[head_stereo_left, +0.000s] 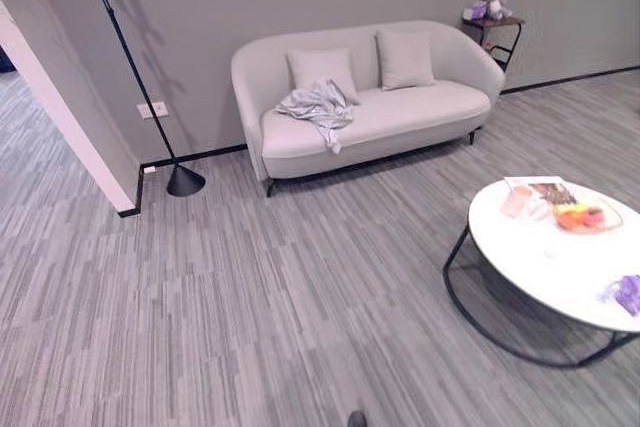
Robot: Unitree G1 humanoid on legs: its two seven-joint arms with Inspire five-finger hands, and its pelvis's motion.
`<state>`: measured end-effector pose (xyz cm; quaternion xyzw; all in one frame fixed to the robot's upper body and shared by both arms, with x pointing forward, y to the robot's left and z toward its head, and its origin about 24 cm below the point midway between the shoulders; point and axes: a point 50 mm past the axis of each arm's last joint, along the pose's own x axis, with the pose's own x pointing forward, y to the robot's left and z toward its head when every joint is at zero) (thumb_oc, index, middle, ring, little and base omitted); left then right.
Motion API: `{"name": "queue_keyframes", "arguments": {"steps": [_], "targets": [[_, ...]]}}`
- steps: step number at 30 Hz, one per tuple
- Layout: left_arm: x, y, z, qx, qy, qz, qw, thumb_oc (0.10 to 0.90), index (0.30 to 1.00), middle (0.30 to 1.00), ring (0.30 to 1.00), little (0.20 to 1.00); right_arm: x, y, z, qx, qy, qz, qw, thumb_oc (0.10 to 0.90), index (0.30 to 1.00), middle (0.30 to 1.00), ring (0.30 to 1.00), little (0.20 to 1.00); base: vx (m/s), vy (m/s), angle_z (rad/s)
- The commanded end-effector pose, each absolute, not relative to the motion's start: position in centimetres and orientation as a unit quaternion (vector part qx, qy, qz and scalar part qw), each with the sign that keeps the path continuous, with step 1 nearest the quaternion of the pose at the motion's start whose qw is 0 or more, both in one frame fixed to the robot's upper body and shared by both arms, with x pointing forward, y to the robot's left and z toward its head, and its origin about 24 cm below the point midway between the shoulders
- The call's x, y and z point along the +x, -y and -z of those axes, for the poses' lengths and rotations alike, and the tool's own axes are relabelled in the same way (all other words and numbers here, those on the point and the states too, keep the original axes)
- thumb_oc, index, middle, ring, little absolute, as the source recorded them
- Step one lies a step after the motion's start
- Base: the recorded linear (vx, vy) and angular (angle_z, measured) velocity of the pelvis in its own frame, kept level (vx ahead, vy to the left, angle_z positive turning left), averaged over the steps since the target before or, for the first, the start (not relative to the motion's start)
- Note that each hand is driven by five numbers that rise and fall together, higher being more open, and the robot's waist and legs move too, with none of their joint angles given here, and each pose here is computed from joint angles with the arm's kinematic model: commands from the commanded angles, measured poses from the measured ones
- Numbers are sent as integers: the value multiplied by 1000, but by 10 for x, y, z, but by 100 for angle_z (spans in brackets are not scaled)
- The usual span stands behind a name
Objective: Hang the clothes on the sofa on the clothes rack.
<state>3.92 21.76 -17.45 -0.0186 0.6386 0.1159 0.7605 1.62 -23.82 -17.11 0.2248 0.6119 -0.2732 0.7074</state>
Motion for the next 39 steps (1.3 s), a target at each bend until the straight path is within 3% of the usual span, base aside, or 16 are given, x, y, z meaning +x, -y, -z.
{"name": "queue_keyframes", "arguments": {"steps": [1, 3, 8, 10, 15, 20, 24, 35, 39], "targets": [[67, -219, 171, -13, -606, -121, 786, 800, 900, 900, 900, 900, 36, 232, 172, 240, -589, 277, 720, 800, 900, 900, 900, 900, 610, -684, 20], [76, -216, 170, -9, -595, -114, 796, 800, 900, 900, 900, 900, 60, 241, 167, 216, -571, 264, 747, 800, 900, 900, 900, 900, 383, -394, 17], [76, -216, 170, -24, -591, -129, 796, 800, 900, 900, 900, 900, 77, 236, 166, 193, -569, 221, 769, 800, 900, 900, 900, 900, 361, -31, -29], [48, -214, 174, -42, -623, -140, 769, 800, 900, 900, 900, 900, 70, 217, 171, 159, -594, 154, 774, 800, 900, 900, 900, 900, 1011, 0, -3], [27, -220, 175, -44, -645, -157, 747, 800, 900, 900, 900, 900, 50, 212, 174, 142, -623, 133, 757, 800, 900, 900, 900, 900, 514, 53, -91], [32, -227, 173, -28, -638, -155, 753, 800, 900, 900, 900, 900, 37, 208, 176, 146, -636, 129, 746, 800, 900, 900, 900, 900, 505, 128, -4], [54, -230, 171, 32, -632, -102, 768, 800, 900, 900, 900, 900, 70, 197, 174, 147, -597, 101, 782, 800, 900, 900, 900, 900, 429, 215, -16], [68, -218, 171, 61, -618, -56, 782, 800, 900, 900, 900, 900, 78, 204, 171, 212, -571, 159, 777, 800, 900, 900, 900, 900, 401, -128, 55], [50, -215, 174, 57, -642, -50, 763, 800, 900, 900, 900, 900, 51, 210, 174, 231, -600, 197, 740, 800, 900, 900, 900, 900, 529, -222, 59]]}}
